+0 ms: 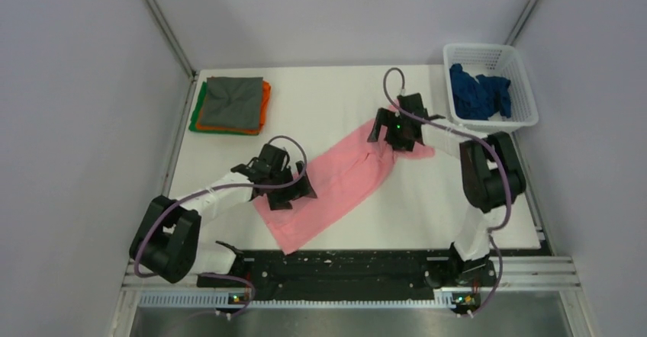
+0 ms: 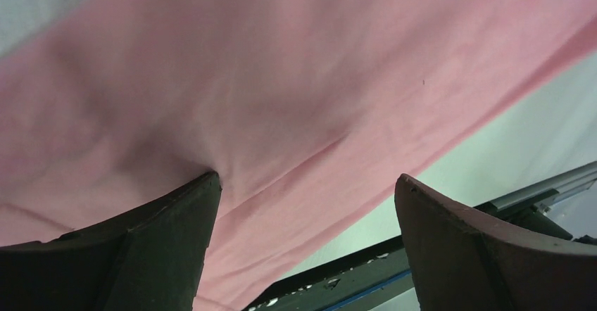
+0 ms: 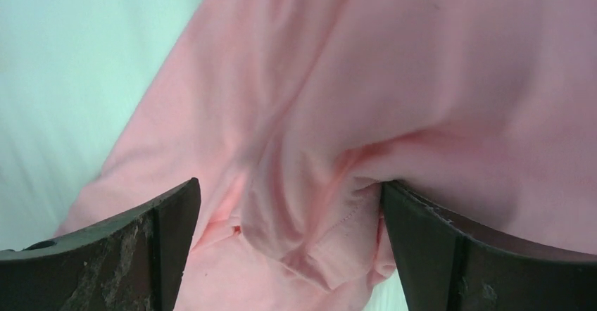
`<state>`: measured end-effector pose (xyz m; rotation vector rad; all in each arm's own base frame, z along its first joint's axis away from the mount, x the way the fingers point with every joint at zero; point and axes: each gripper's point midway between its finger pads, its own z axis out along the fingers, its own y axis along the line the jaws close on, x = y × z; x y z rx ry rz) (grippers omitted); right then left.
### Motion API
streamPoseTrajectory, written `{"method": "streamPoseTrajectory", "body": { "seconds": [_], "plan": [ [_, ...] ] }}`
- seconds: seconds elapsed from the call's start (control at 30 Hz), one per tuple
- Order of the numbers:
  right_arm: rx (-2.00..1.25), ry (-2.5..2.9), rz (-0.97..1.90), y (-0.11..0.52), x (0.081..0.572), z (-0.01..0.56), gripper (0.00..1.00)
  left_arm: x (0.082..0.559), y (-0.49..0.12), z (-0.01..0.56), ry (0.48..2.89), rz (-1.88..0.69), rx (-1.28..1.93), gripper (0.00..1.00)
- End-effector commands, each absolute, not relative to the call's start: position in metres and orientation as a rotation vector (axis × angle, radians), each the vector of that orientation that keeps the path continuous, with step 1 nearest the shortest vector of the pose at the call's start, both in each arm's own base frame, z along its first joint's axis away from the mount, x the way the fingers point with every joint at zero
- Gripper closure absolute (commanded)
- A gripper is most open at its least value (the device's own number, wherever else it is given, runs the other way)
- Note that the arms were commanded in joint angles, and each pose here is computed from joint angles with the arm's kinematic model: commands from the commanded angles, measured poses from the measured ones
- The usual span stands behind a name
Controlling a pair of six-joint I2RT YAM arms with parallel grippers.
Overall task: Fold and stack the t-shirts
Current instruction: Rotate the tshirt 80 degrees
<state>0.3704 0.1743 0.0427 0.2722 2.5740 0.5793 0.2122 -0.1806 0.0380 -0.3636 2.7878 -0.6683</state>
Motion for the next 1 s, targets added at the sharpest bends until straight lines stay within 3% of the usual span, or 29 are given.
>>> {"method": "streamPoseTrajectory", "body": {
  "seconds": [0.0, 0.17, 0.47, 0.67, 0.83, 0.97],
  "plan": [
    [0.039, 2.526, 0.409, 0.168, 0.45, 0.03, 0.01, 0.204, -0.212, 0.033, 2.776, -0.824, -0.331, 0.01],
    [-0.092, 2.52, 0.465, 0.198, 0.518, 0.012, 0.01, 0.199, -0.247, 0.028, 2.808, -0.875, -0.258, 0.01],
    [-0.135, 2.405, 0.652, 0.243, 0.59, -0.006, 0.02, 0.197, -0.305, 0.036, 2.842, -0.91, -0.069, 0.01],
    [-0.134, 2.279, 0.582, 0.238, 0.612, 0.071, 0.01, 0.203, -0.295, 0.055, 2.783, -0.829, -0.08, 0.01],
    [-0.178, 2.177, 0.527, 0.23, 0.575, 0.184, 0.01, 0.203, -0.265, 0.084, 2.703, -0.693, -0.106, 0.01],
    [-0.167, 2.167, 0.386, 0.216, 0.497, 0.193, 0.01, 0.196, -0.22, 0.088, 2.646, -0.524, -0.173, 0.01]
  ]
}}
